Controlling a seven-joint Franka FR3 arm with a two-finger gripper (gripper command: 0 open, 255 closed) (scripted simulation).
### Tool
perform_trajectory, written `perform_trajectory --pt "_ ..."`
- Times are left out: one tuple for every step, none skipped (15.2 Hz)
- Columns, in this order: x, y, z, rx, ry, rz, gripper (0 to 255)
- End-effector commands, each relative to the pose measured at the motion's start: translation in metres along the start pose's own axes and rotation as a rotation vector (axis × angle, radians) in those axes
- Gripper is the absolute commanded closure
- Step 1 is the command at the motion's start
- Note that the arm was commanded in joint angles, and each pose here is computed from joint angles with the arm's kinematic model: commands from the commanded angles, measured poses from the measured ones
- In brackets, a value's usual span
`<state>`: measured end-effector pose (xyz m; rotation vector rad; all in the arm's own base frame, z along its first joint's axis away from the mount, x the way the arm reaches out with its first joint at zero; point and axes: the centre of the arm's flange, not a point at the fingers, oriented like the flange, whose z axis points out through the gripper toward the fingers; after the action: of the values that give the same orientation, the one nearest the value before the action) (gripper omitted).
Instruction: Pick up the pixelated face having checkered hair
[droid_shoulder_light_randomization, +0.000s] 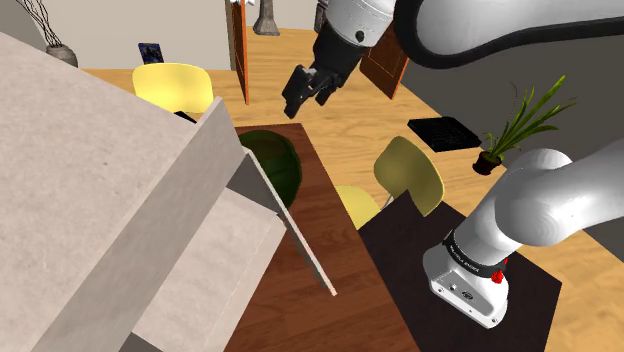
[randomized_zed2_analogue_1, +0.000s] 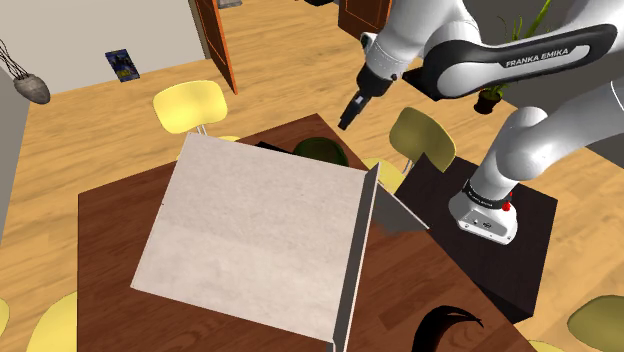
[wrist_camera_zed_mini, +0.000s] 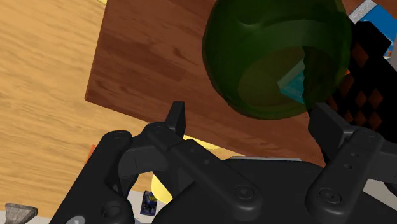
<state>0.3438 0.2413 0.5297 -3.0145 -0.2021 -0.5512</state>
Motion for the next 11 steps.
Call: perform_trajectory --pt "0.005 -0.021 0.009 0.007 0.033 0.0 0" --pt "0.007 -0.032 0.013 0.01 0.048 0.0 0" --pt "0.008 -0.044 0.017 0.012 0.063 -0.001 0" --pt "0.01 -0.055 0.021 0.014 0.078 -0.001 0" --pt "0.012 -0.067 0.025 0.017 0.093 -0.002 0" --pt "0.014 -0.079 0.029 0.019 0.108 -0.002 0" --pt "0.016 -0.09 0.033 0.021 0.123 -0.003 0" --pt "0.018 -0.102 0.036 0.024 0.138 -0.004 0" --pt "0.02 -0.113 0.04 0.026 0.153 -0.004 0" --pt "0.022 -0.125 0.044 0.028 0.168 -0.005 0" --pt "0.025 -0.137 0.047 0.031 0.183 -0.005 0"
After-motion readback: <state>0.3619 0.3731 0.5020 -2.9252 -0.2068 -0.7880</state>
